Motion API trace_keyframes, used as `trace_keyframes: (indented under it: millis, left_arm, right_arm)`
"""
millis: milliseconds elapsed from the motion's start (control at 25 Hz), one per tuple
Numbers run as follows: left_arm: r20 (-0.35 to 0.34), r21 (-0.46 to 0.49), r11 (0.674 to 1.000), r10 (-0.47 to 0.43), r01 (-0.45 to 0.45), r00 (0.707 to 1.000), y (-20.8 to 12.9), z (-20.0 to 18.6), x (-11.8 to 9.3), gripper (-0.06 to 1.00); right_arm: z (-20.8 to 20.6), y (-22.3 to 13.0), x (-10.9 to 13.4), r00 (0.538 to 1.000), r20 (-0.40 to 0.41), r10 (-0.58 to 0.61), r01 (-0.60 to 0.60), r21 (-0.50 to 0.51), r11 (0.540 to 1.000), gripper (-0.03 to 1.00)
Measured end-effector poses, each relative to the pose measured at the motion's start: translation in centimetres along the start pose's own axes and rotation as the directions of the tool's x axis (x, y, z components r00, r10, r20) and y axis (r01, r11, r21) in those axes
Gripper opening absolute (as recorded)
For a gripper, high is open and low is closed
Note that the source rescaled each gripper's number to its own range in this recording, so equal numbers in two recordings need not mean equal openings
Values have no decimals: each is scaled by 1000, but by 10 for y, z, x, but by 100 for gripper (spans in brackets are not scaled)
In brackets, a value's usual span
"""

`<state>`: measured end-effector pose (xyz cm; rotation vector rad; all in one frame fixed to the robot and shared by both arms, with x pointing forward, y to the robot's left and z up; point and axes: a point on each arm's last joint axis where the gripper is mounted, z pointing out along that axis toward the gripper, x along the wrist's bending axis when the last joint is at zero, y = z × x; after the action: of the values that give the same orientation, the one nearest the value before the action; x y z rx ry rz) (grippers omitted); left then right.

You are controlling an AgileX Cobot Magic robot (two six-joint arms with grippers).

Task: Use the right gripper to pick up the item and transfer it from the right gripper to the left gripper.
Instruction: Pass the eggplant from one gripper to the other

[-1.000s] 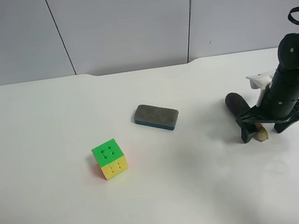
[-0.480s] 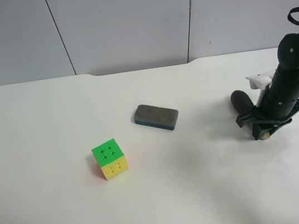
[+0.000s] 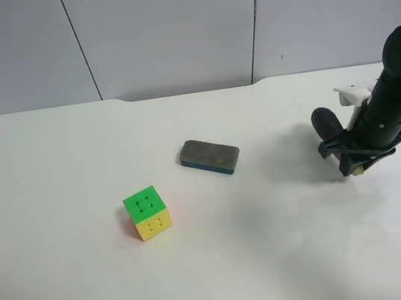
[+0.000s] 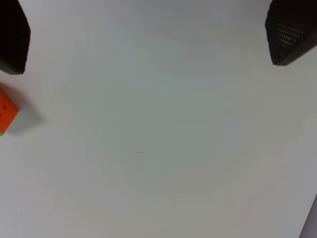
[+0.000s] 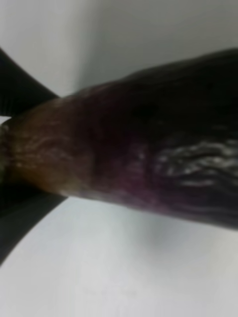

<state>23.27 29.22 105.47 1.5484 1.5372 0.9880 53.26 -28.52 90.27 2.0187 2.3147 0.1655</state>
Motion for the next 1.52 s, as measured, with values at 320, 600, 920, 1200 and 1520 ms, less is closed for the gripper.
trace_keyframes:
  millis: [320,600,920,1200,1520]
  left_arm:
    - [0,0,1000,0,0,1000,0,0,0,90]
    - [0,0,1000,0,0,1000,0,0,0,90]
    - [0,0,1000,0,0,1000,0,0,0,90]
    - [0,0,1000,0,0,1000,0,0,0,90]
    - [26,9,1000,-13,13,1000,1,2,-2,90]
  right_arm:
    - [-42,-3,26,994,-22,-108,105,-91,990,0]
    - [-73,-15,71,959,-34,-283,276,-143,951,0]
    - [-93,-33,108,891,-46,-451,438,-164,884,0]
    - [-96,-56,152,753,-53,-656,643,-152,750,0]
    - [-98,-72,178,634,-21,-773,761,-158,629,0]
